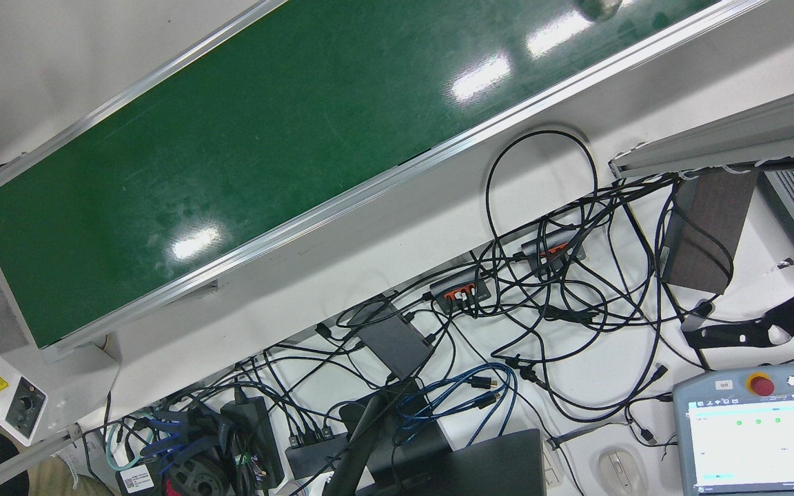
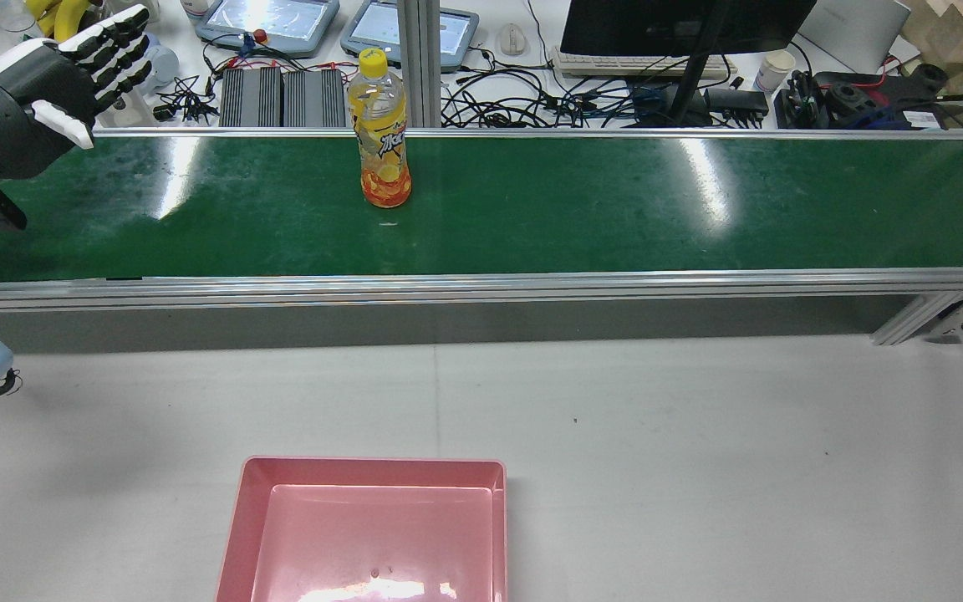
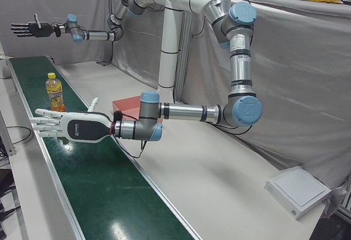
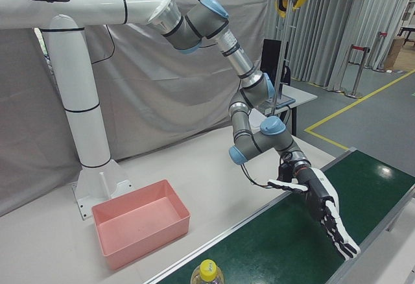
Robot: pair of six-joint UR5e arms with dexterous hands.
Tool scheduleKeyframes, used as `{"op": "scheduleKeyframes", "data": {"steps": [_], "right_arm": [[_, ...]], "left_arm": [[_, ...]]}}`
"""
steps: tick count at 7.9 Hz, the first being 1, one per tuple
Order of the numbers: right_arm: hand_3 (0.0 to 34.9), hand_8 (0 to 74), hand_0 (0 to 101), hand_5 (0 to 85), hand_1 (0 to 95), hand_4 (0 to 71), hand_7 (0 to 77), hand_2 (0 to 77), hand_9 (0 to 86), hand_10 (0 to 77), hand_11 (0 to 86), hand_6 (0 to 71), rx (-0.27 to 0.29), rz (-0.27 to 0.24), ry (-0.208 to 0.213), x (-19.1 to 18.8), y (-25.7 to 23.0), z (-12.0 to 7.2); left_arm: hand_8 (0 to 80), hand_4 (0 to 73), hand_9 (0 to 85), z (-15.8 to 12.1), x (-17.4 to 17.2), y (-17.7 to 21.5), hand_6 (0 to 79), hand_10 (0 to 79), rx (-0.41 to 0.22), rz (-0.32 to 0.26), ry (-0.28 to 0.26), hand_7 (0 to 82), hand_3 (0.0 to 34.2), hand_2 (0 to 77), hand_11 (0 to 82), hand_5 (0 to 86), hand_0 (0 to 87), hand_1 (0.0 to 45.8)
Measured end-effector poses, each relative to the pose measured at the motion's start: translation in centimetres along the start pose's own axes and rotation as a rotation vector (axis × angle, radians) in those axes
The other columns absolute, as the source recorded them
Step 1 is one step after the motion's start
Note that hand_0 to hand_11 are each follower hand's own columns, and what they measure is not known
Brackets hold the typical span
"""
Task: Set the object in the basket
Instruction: 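Reach the left hand toward the juice bottle on the belt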
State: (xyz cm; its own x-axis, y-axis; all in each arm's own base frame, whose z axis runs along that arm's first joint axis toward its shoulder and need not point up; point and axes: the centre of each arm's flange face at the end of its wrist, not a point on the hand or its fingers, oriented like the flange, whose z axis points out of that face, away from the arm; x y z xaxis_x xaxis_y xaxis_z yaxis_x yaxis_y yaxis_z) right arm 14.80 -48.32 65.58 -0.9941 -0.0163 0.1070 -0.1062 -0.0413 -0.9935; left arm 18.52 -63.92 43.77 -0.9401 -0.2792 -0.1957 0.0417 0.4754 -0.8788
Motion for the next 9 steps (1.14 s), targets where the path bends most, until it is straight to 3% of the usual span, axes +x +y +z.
{"op": "scheduleKeyframes", "data": {"steps": [2, 7, 9], "right_arm": [[0.0, 0.0, 0, 0.0, 0.0, 0.0, 0.5, 0.5, 0.0, 0.0, 0.0, 0.0, 0.000, 0.000, 0.000, 0.0, 0.0, 0.0], [0.0, 0.0, 0, 0.0, 0.0, 0.0, 0.5, 0.5, 0.0, 0.0, 0.0, 0.0, 0.000, 0.000, 0.000, 0.0, 0.0, 0.0], [0.0, 0.0, 0, 0.0, 0.0, 0.0, 0.5, 0.5, 0.0, 0.0, 0.0, 0.0, 0.000, -0.001, 0.001, 0.0, 0.0, 0.0]], "left_arm": [[1.6, 9.3, 1.6, 0.9, -2.7, 0.9, 0.5, 1.6, 0.009, -0.016, 0.005, 0.5, 2.4, 0.5, 3.3, 6.5, 55.5, 1.1], [0.5, 9.3, 2.7, 2.4, -5.7, 2.0, 0.5, 1.6, 0.022, -0.008, -0.024, 0.5, 2.5, 0.5, 3.3, 7.1, 55.5, 1.1], [1.6, 8.7, 2.7, 4.6, -6.6, 3.0, 0.0, 1.6, 0.016, 0.009, -0.033, 0.5, 2.5, 0.5, 3.3, 7.6, 55.5, 1.1]]}}
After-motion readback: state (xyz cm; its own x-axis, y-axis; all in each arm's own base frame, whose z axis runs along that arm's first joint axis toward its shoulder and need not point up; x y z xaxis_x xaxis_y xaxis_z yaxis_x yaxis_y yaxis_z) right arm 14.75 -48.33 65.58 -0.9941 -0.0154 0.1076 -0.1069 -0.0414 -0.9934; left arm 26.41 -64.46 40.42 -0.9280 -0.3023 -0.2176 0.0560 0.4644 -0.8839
